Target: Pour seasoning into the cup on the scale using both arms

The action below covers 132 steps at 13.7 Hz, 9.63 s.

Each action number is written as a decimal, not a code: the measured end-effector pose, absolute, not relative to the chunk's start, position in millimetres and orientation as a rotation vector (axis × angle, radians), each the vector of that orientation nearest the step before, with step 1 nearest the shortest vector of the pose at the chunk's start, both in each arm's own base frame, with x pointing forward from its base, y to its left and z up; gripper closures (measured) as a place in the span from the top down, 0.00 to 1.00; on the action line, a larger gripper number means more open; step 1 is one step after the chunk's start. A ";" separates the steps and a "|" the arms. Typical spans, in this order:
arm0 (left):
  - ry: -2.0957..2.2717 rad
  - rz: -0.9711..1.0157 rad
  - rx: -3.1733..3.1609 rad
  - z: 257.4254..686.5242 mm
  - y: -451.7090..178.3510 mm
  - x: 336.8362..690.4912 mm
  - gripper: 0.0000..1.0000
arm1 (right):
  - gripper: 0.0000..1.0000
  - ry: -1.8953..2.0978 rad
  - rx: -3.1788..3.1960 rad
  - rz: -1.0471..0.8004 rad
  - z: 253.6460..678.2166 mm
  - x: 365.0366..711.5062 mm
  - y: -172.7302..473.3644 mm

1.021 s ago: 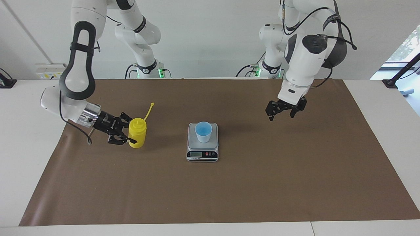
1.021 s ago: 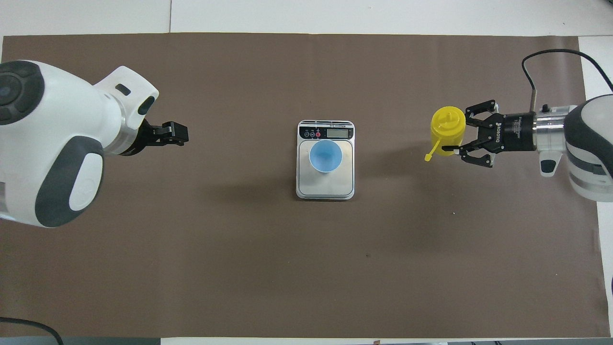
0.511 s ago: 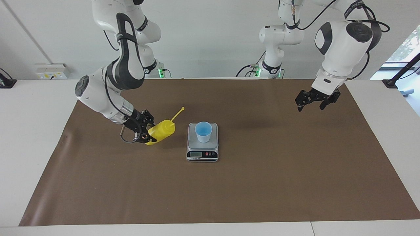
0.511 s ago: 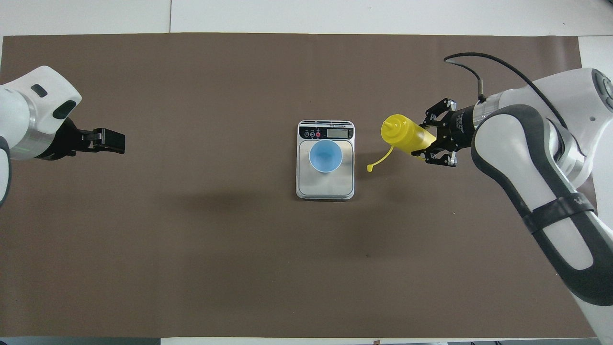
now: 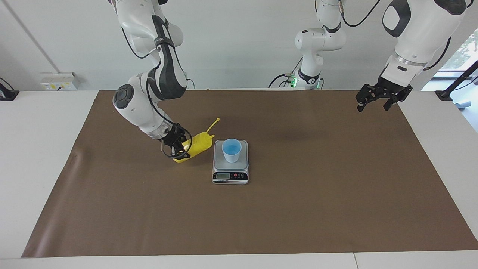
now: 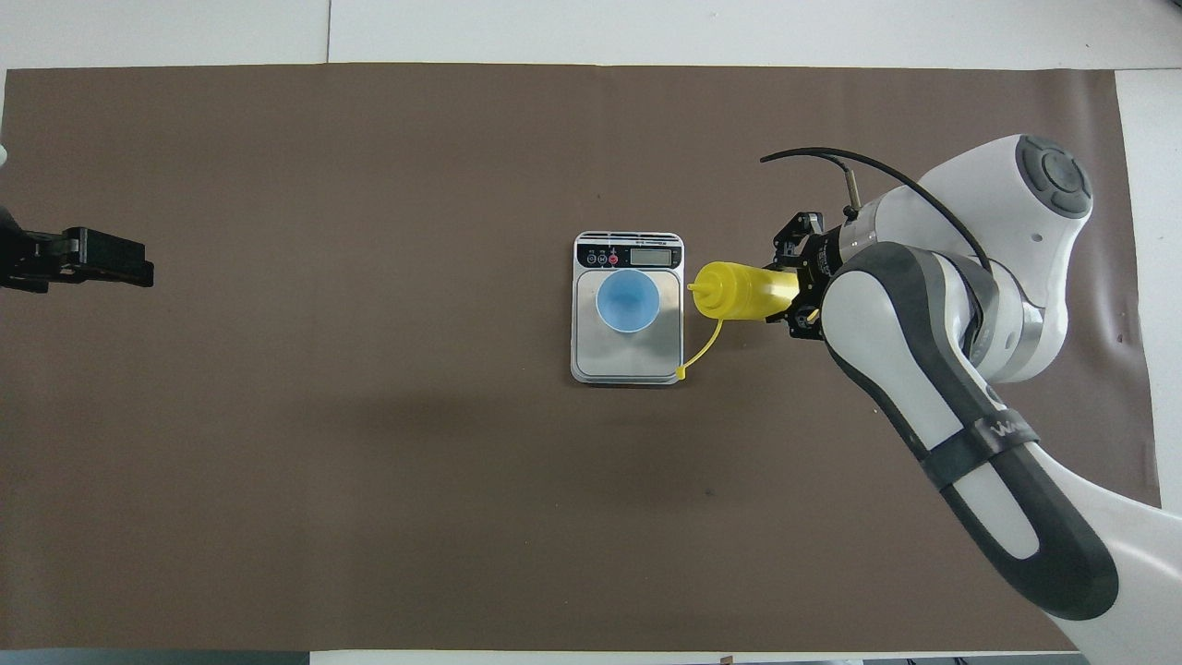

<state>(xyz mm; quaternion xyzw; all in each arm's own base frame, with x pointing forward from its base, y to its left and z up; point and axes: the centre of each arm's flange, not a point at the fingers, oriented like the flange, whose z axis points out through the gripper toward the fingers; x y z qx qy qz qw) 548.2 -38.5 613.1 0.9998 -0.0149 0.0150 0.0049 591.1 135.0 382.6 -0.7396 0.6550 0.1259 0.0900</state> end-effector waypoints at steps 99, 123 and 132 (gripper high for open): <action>-0.048 -0.153 3.133 608.0 -36.1 537.8 1.00 | 1.00 1.540 -1.259 0.723 226.8 471.8 -203.7; -0.048 -0.153 3.133 608.0 -36.1 537.8 1.00 | 1.00 0.838 -2.845 0.233 609.1 553.9 -71.8; -0.048 -0.153 3.133 608.0 -36.1 537.8 1.00 | 1.00 0.419 -3.094 0.113 624.3 544.5 -27.7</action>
